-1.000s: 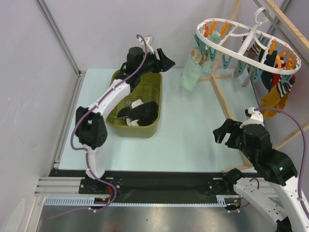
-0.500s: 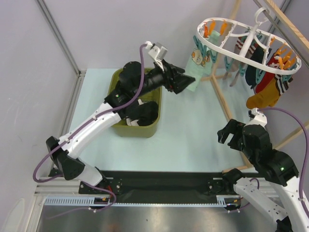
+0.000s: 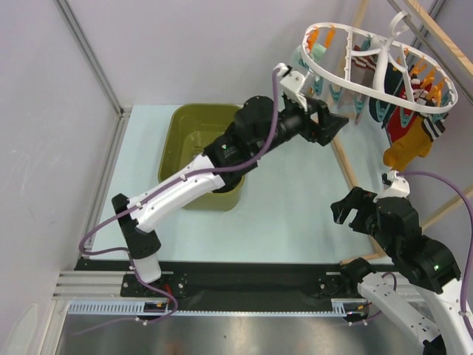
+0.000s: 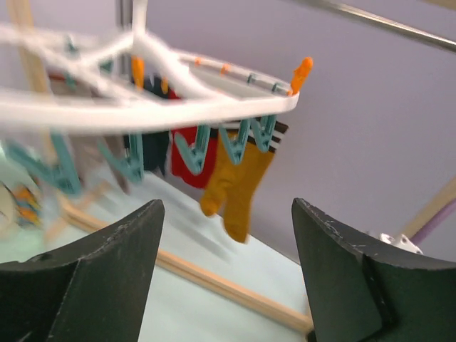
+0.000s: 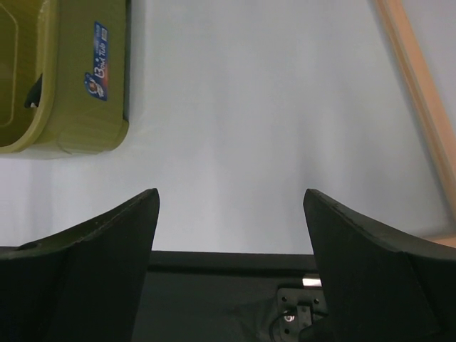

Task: Remove the socks clipped to the hanger
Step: Adjust the hanger on the clothesline.

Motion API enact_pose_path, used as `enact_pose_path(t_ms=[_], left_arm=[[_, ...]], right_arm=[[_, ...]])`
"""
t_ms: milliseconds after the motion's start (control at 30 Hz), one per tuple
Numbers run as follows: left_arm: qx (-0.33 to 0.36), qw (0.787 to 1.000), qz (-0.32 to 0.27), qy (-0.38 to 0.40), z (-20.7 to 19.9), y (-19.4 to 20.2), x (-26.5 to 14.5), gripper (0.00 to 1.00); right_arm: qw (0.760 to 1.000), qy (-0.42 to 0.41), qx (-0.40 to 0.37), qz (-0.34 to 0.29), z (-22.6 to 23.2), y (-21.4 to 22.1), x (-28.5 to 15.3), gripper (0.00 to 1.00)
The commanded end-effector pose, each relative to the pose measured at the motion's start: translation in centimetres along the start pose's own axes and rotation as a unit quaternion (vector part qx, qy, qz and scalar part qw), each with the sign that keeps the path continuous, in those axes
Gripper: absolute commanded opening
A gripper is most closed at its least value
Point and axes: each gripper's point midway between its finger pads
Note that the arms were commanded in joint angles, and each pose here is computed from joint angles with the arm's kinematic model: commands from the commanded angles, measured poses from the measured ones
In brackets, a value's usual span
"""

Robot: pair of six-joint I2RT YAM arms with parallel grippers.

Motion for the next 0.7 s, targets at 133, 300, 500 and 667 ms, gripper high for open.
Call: enact_pose_path(t_ms=[133, 300, 500, 667], left_arm=[[0.354, 0.931, -0.063, -0.059, 0.8, -6.4, -0.3, 0.79], [0.478, 0.875, -0.047, -0.058, 1.5, -5.1, 1.8, 0.79], [0.600, 0.795, -0.028, -0.089, 3.5, -2.6, 5.8, 0.80], [0.629, 0.770, -0.036, -0.098, 3.9, -1.5, 7.7, 0.81]], right_arm=[[0.997, -0.069, -0.015, -0.025, 2.0, -1.2, -1.5, 0.89], [0.994, -0.099, -0.012, -0.037, 2.4, -1.3, -2.6, 0.89], [0.992, -0.121, -0.010, -0.039, 2.8, -1.2, -3.4, 0.89], [0.992, -0.113, -0.018, -0.051, 2.1, -1.6, -4.0, 0.90]])
Point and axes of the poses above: each gripper's point midway between its finger pads, its own x axis out along the fingers, its own z axis along the line the jaws close on, y = z × x, and after that the axes turned 1 degree about x, right-handed
